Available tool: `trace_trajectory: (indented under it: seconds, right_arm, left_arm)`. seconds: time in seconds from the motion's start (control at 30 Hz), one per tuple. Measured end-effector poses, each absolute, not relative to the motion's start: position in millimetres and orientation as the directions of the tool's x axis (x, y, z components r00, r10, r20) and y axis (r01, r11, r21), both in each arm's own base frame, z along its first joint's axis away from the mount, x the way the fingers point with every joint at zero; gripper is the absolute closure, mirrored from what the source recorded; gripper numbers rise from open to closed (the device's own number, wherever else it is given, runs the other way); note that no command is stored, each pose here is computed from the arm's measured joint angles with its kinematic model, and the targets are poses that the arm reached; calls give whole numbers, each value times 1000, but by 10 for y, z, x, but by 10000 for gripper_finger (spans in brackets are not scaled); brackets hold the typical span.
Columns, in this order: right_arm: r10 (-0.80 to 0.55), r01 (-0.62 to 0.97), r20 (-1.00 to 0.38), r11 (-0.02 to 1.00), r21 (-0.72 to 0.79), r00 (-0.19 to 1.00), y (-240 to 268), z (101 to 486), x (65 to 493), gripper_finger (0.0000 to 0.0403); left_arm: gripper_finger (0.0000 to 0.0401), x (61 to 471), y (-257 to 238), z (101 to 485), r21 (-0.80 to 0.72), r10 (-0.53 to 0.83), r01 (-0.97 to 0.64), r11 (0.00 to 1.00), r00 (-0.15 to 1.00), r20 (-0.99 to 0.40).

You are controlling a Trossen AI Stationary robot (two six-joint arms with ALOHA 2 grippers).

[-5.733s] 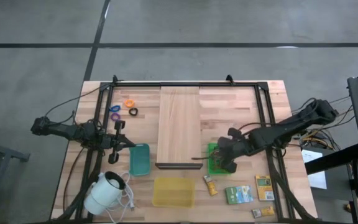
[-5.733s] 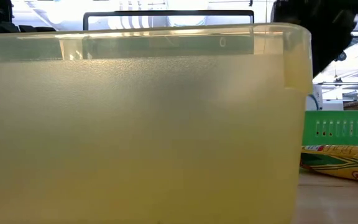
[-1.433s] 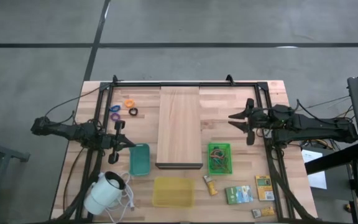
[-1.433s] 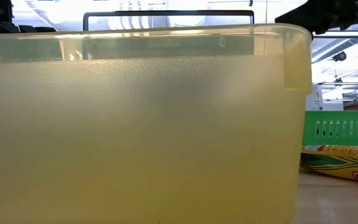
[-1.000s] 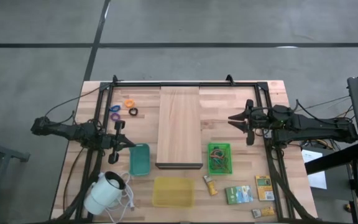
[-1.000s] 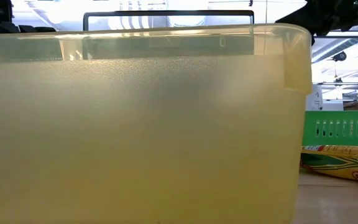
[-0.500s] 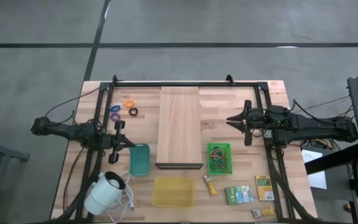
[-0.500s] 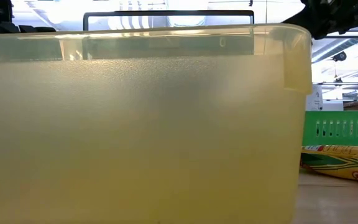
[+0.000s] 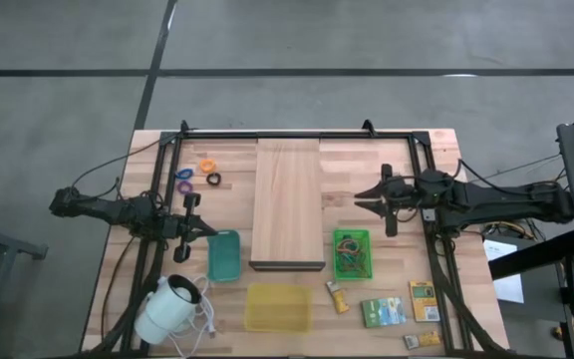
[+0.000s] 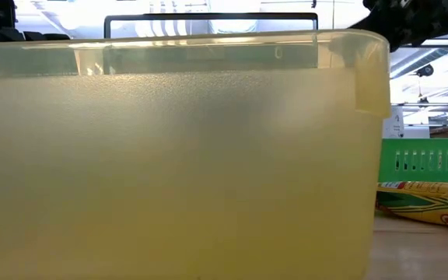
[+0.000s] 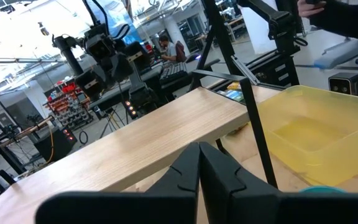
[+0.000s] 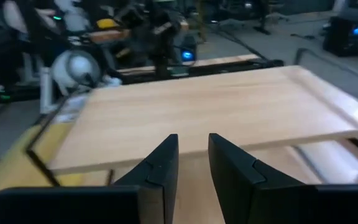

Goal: Pick & Place Office Desk Supplies
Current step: Put the top small yellow crayon box into the yellow bin

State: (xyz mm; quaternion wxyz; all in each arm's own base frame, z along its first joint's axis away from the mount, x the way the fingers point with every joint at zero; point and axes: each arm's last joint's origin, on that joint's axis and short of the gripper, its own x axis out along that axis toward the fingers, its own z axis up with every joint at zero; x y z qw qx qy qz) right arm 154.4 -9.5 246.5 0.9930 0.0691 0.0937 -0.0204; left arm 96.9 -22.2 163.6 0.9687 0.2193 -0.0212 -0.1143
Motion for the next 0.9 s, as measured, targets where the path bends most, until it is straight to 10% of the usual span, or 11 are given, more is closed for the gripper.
trace_trajectory:
  seconds: [0.47, 0.9]
  right_arm:
    - [248, -208, -96, 928, 310, 964, 312, 2467, 1800, 314]
    - [231, -141, -142, 872, 468, 962, 1065, 2360, 2113, 312]
  left_arm:
    - [389, 969, -222, 1637, 430, -231, 212, 878, 973, -8]
    - [389, 969, -223, 1637, 430, -232, 213, 877, 973, -9]
